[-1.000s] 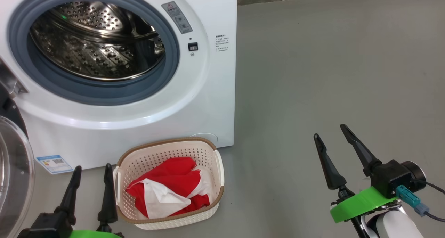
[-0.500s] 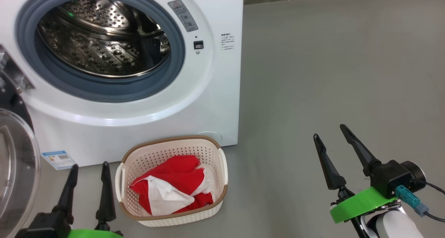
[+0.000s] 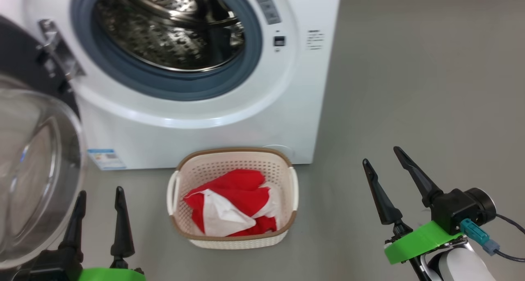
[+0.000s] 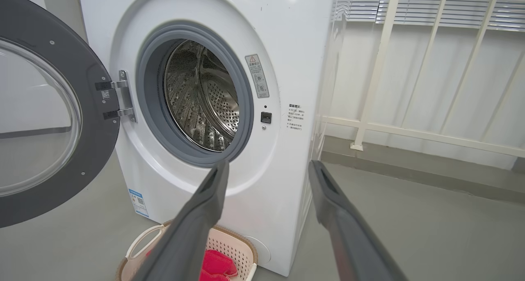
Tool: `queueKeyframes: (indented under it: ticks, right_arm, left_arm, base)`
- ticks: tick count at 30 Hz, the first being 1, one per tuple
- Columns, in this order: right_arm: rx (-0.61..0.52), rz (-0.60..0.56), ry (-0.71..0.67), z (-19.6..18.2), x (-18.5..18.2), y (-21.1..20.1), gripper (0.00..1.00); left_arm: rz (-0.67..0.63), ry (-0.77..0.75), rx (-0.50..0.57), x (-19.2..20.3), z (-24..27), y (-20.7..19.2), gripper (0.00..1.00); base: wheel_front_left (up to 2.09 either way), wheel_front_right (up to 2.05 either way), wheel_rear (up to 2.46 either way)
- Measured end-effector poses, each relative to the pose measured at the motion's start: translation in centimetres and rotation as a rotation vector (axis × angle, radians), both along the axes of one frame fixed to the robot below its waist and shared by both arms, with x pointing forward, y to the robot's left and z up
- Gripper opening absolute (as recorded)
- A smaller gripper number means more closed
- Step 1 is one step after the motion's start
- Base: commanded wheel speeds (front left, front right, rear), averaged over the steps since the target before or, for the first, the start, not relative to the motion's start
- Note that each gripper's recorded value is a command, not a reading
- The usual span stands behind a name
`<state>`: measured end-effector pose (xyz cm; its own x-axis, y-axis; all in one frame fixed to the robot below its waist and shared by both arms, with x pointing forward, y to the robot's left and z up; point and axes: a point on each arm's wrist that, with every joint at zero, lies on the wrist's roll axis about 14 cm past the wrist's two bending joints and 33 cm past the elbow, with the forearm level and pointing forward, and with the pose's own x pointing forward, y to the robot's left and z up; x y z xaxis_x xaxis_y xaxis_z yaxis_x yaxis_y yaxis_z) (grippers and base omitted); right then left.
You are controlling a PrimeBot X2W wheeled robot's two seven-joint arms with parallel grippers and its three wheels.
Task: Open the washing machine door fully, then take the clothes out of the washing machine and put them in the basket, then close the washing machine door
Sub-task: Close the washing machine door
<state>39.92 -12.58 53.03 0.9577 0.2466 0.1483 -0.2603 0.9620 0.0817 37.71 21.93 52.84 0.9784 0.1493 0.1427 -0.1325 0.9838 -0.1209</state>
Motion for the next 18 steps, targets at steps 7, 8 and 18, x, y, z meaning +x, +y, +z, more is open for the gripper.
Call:
queueKeyframes:
  ticks: [7,8,18]
  right_arm:
    - [0.004,0.106,-0.022,0.7,1.7,3.8,1.00]
    - [0.005,0.121,-0.026,0.8,1.8,4.4,1.00]
    - [0.012,0.264,-0.034,1.1,2.3,9.6,1.00]
  left_arm:
    - [0.123,0.002,0.034,-2.1,0.3,3.4,1.00]
    - [0.140,0.002,0.036,-2.5,0.3,3.9,1.00]
    - [0.300,0.003,0.045,-6.2,0.6,8.1,1.00]
  base:
    - [0.00,0.00,0.00]
    - [0.00,0.00,0.00]
    - [0.00,0.00,0.00]
